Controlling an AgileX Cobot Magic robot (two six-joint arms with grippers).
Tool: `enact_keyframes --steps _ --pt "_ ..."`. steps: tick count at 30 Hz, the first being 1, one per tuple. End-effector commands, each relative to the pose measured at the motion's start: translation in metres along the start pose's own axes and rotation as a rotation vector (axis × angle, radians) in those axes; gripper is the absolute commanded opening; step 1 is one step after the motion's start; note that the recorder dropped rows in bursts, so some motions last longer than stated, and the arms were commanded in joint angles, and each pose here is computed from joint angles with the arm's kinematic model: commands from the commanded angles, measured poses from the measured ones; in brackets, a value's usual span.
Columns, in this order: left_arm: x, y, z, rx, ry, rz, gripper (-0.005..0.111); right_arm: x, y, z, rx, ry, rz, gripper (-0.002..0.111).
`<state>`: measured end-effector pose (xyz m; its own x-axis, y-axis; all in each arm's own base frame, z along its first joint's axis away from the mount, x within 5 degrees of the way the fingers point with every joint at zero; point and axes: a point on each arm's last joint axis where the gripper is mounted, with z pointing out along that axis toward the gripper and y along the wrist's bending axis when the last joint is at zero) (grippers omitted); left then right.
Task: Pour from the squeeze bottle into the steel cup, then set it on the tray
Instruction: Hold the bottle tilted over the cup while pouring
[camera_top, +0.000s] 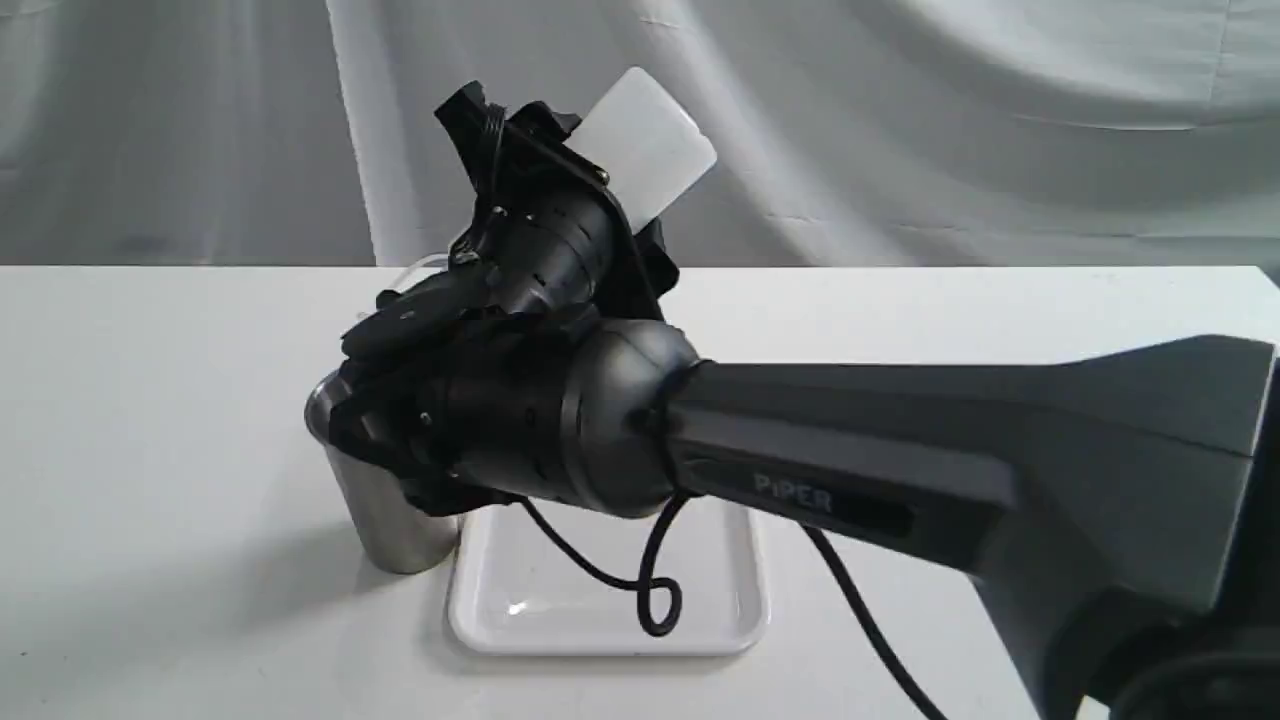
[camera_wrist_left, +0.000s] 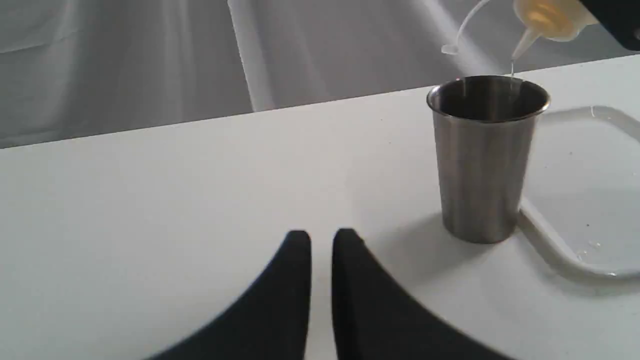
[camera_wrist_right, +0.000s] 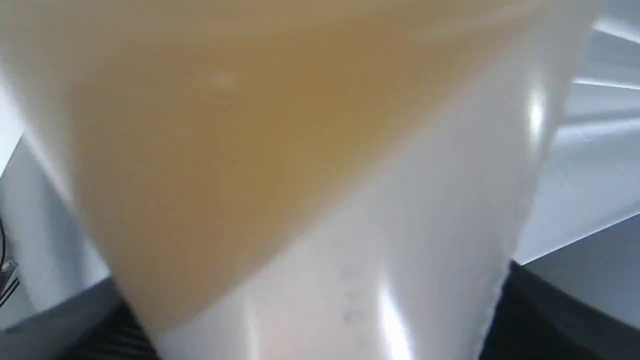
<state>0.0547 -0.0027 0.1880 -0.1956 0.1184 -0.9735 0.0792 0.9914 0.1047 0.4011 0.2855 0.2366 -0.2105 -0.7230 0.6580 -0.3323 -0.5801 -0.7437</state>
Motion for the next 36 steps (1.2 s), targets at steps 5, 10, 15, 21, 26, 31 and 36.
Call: enact_keyframes --steps 5,10,15,21,26,31,36 --pt "0.0006 -0.0002 0.0000 0.002 -0.007 -0.001 0.008 0.0118 -0.0121 -0.0027 0.052 0.039 0.004 0.039" --pt "0.0006 -0.0002 0.0000 0.002 -0.007 -0.001 0.008 0.0118 -0.0122 -0.0027 0.053 0.039 -0.003 0.039" --pt "0.0006 -0.0002 0.0000 0.002 -0.007 -0.001 0.008 0.0118 -0.0122 -0.0027 0.053 0.039 -0.006 0.039" --pt "0.0006 -0.0002 0.0000 0.002 -0.007 -0.001 0.008 0.0119 -0.0119 -0.0027 0.050 0.040 -0.005 0.039" --pt "0.0006 -0.0002 0.0000 0.002 -0.007 -0.001 0.008 0.0110 -0.0094 -0.0025 0.023 0.031 0.016 0.039" --pt "0.0006 -0.0002 0.0000 0.002 -0.007 -0.001 0.008 0.0110 -0.0092 -0.0025 0.022 0.029 0.075 0.039" --pt "0.0006 -0.0002 0.0000 0.002 -0.007 -0.001 0.008 0.0096 -0.0060 -0.0025 -0.013 0.016 0.167 0.039"
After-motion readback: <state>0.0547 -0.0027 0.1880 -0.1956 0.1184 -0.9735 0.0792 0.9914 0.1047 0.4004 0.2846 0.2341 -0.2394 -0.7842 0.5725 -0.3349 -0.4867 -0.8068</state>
